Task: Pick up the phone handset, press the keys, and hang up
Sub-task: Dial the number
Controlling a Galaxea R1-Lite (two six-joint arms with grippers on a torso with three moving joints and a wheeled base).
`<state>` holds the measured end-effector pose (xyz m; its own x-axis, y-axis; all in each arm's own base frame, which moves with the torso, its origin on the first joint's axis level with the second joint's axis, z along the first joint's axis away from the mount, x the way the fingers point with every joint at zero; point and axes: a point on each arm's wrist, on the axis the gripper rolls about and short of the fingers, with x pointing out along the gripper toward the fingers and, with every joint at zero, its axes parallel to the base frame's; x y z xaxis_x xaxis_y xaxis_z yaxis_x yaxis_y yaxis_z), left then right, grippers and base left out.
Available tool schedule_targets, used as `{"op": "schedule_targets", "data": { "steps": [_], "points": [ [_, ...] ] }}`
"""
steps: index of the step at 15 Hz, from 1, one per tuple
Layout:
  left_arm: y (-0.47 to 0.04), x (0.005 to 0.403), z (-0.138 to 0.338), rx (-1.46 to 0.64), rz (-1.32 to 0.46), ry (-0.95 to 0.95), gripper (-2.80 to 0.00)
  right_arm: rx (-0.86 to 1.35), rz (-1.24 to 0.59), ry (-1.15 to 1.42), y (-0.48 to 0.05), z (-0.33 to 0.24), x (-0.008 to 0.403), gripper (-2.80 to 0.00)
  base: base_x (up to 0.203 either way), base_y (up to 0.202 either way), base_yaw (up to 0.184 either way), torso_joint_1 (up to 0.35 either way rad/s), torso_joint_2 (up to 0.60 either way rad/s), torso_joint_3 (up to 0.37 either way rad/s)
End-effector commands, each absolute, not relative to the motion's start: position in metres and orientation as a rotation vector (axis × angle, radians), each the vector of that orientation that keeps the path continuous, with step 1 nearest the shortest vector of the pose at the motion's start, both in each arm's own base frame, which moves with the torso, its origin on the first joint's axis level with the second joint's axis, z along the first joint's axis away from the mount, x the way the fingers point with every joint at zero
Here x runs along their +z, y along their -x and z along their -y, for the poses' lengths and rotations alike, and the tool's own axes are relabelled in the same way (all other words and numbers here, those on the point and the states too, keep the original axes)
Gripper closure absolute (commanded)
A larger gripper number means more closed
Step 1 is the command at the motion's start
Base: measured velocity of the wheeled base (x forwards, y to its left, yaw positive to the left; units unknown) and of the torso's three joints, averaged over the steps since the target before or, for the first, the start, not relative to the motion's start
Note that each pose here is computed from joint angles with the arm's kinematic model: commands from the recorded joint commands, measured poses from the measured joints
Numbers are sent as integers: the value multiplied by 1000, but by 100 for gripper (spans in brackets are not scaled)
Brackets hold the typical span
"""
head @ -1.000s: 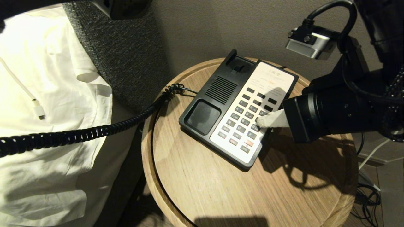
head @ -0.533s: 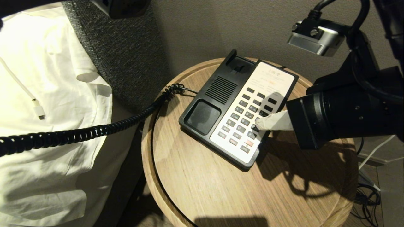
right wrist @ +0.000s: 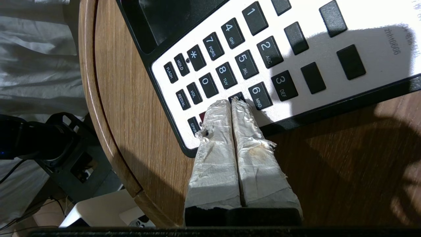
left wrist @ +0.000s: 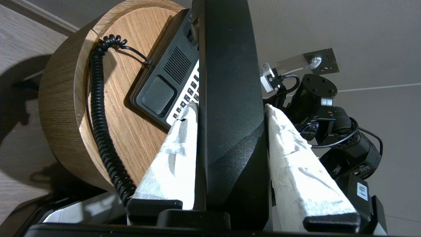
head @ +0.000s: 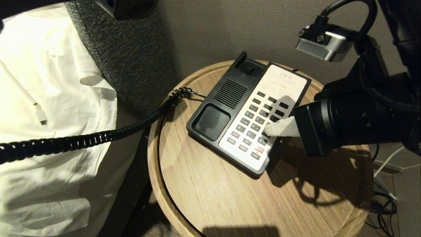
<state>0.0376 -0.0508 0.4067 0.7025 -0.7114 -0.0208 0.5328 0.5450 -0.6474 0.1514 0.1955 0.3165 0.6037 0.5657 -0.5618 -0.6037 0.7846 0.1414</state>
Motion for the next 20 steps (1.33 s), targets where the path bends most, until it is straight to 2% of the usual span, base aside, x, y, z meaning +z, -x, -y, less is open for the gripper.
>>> {"op": "schedule_targets", "data": {
  "steps": [1,20],
  "points": [
    [-38,406,51,-746,-300,661,0,670,-640,70,-154,-198,313,0,0,0,0,0,0,0],
    [-35,404,47,-747,-301,659,0,628,-638,69,-165,-196,308,0,0,0,0,0,0,0]
  ]
}}
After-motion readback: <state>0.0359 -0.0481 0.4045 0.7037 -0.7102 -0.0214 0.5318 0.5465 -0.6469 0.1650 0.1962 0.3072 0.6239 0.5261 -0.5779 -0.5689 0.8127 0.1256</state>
